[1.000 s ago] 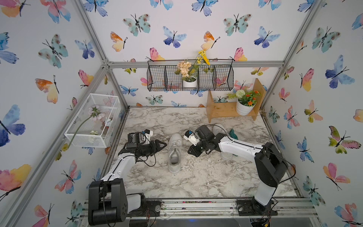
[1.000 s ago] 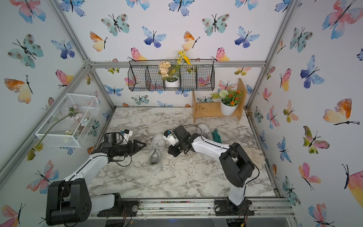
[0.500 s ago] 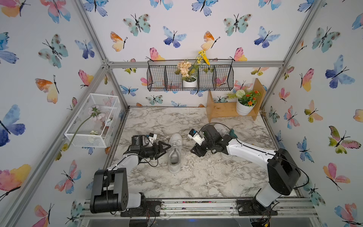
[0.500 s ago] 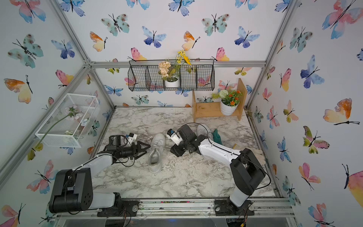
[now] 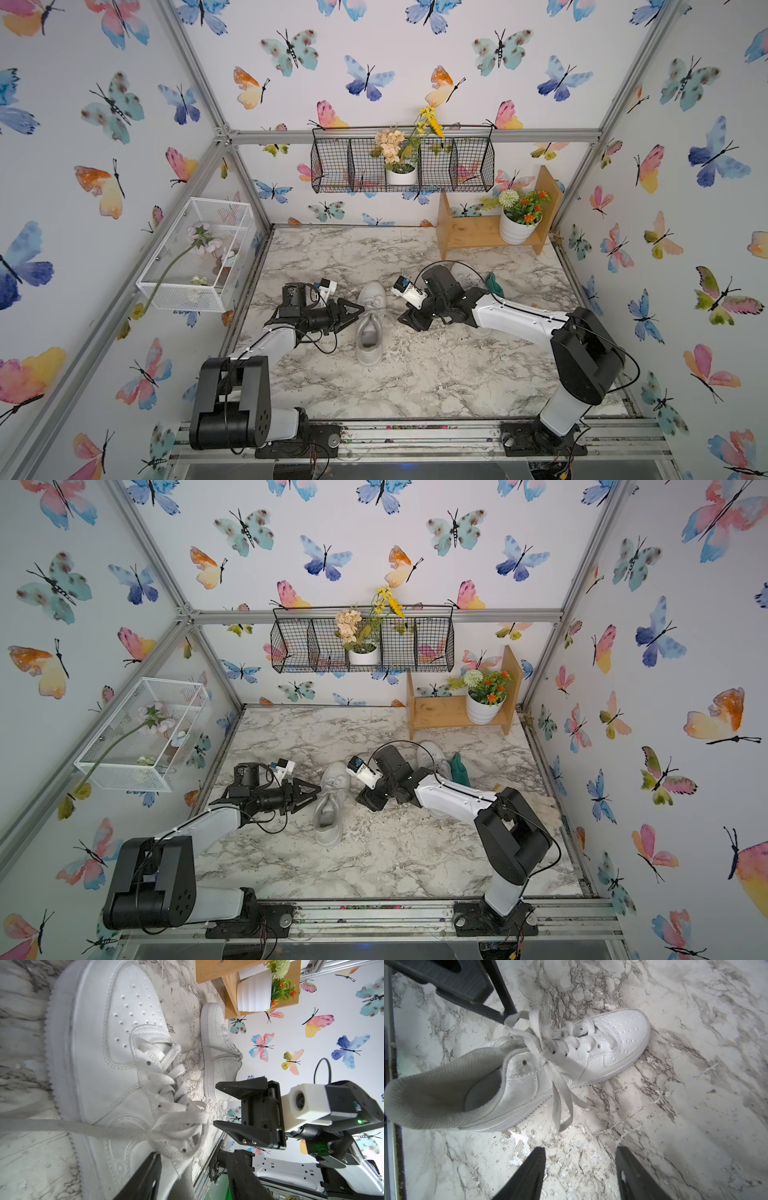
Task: Tie the shoes
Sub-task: Tie the shoelace on the shoe.
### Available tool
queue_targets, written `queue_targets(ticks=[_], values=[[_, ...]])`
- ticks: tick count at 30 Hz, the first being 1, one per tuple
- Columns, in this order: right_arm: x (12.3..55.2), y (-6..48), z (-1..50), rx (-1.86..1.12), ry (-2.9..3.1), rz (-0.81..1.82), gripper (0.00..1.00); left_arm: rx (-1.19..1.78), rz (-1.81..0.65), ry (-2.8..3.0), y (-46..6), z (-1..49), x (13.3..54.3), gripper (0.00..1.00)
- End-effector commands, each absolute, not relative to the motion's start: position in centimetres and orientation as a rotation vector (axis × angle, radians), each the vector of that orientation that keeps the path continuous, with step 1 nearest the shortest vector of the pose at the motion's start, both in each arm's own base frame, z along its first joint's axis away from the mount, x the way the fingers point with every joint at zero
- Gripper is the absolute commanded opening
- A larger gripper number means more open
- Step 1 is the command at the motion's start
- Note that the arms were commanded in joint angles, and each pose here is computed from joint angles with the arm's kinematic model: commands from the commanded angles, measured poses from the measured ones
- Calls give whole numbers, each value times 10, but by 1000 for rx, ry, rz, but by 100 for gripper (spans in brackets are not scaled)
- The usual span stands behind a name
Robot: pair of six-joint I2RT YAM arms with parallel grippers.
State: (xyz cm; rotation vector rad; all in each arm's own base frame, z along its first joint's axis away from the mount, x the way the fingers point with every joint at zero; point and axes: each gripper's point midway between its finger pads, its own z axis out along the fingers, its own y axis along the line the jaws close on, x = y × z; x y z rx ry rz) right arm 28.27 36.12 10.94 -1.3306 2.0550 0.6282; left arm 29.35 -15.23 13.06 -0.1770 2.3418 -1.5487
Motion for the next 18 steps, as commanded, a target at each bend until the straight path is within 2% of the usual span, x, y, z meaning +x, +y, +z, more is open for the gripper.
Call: queue_targets(ticks=[1, 4, 6, 9, 18], values=[[276, 370, 105, -1364, 2014, 710, 58, -103, -1565, 2292, -155, 149, 297, 54], [275, 373, 100, -1370, 2002, 729, 56, -115, -1553, 2298, -155, 147, 301, 55], [276, 374, 96, -1374, 2010, 731, 54, -143, -1532, 2314, -153, 141, 304, 62], [275, 375, 91, -1380, 2021, 740, 52, -179, -1520, 2343, -152, 130, 307, 68], [273, 376, 84, -1387, 2030, 753, 52, -190, -1545, 2378, -159, 116, 309, 70]])
